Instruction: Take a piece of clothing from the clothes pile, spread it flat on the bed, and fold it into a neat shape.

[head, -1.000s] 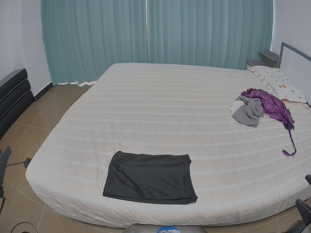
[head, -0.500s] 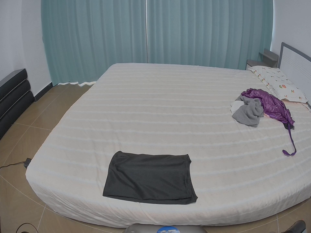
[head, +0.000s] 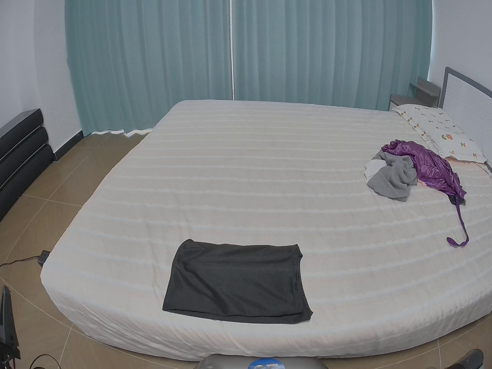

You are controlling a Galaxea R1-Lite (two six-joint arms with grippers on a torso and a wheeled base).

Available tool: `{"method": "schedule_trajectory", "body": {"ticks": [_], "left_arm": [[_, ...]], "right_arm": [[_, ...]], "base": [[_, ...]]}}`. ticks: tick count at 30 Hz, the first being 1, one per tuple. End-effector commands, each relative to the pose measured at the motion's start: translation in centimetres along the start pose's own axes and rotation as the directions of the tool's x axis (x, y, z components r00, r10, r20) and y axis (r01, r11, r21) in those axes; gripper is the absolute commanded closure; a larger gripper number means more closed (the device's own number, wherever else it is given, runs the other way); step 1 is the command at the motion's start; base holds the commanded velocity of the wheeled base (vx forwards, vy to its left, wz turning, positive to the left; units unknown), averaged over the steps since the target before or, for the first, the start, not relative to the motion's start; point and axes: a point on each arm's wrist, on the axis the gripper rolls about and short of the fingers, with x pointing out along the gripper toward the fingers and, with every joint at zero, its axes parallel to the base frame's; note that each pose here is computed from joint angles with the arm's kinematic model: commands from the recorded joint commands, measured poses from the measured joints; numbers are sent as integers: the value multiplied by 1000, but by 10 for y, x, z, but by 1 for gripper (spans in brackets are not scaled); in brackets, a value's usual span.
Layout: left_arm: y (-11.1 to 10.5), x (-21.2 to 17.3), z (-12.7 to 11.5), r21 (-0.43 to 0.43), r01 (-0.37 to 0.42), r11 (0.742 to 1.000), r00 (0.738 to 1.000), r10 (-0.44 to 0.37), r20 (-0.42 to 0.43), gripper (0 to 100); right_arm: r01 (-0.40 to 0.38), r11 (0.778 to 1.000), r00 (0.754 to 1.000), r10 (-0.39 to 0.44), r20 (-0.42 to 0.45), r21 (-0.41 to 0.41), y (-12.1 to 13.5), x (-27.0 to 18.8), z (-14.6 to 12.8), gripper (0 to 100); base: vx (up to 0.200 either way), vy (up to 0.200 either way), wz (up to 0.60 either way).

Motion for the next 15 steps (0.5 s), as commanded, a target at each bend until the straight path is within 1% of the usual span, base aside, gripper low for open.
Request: {"method": "schedule_trajectory", "body": {"ticks": [1, 4, 5, 6, 7, 8, 9, 10, 12, 13, 14, 15], "left_arm": [[-2, 3, -38, 51, 7, 999, 999, -5, -41, 0], [-2, 3, -43, 42, 16, 999, 996, -12, -89, 0], [-2, 3, -43, 42, 16, 999, 996, -12, -89, 0], [-2, 2, -52, 29, 30, 999, 984, -24, -175, 0], [-3, 0, -59, 23, 47, 999, 968, -40, -248, 0], [-3, -1, -62, -1, 59, 998, 960, -58, -274, 0], [-4, -1, -61, -35, 67, 997, 961, -74, -266, 0], [-4, 0, -61, -43, 68, 997, 962, -77, -261, 0], [-4, 0, -60, -97, 68, 993, 963, -91, -255, 0], [-4, 0, -60, -103, 68, 992, 963, -92, -254, 0], [-4, 0, -60, -132, 63, 989, 962, -95, -254, 0], [-4, 0, -60, -139, 64, 988, 962, -98, -256, 0]], "right_arm": [[84, 995, 996, -83, 15, -47, 0, 26, -65, 0], [112, 993, 992, -114, -49, -48, 0, 25, -71, 0], [112, 993, 992, -114, -49, -48, 0, 25, -71, 0], [146, 988, 982, -150, -113, -43, 0, 25, -77, 0], [154, 988, 979, -157, -134, -32, 0, 24, -79, 0], [154, 988, 981, -157, -119, -29, 0, 25, -77, 0], [161, 986, 980, -163, -111, -31, 0, 25, -77, 0], [165, 986, 979, -168, -112, -31, -1, 25, -77, 0], [182, 983, 976, -182, -118, -12, -1, 25, -77, 0], [187, 982, 975, -187, -116, -9, -1, 25, -77, 0], [211, 978, 970, -209, -123, 0, -1, 25, -78, 0], [227, 974, 965, -224, -134, 2, -2, 24, -79, 0]], "base": [[0, 0, 0], [0, 0, 0], [0, 0, 0], [0, 0, 0], [0, 0, 0], [0, 0, 0], [0, 0, 0], [0, 0, 0], [0, 0, 0], [0, 0, 0], [0, 0, 0], [0, 0, 0]]}}
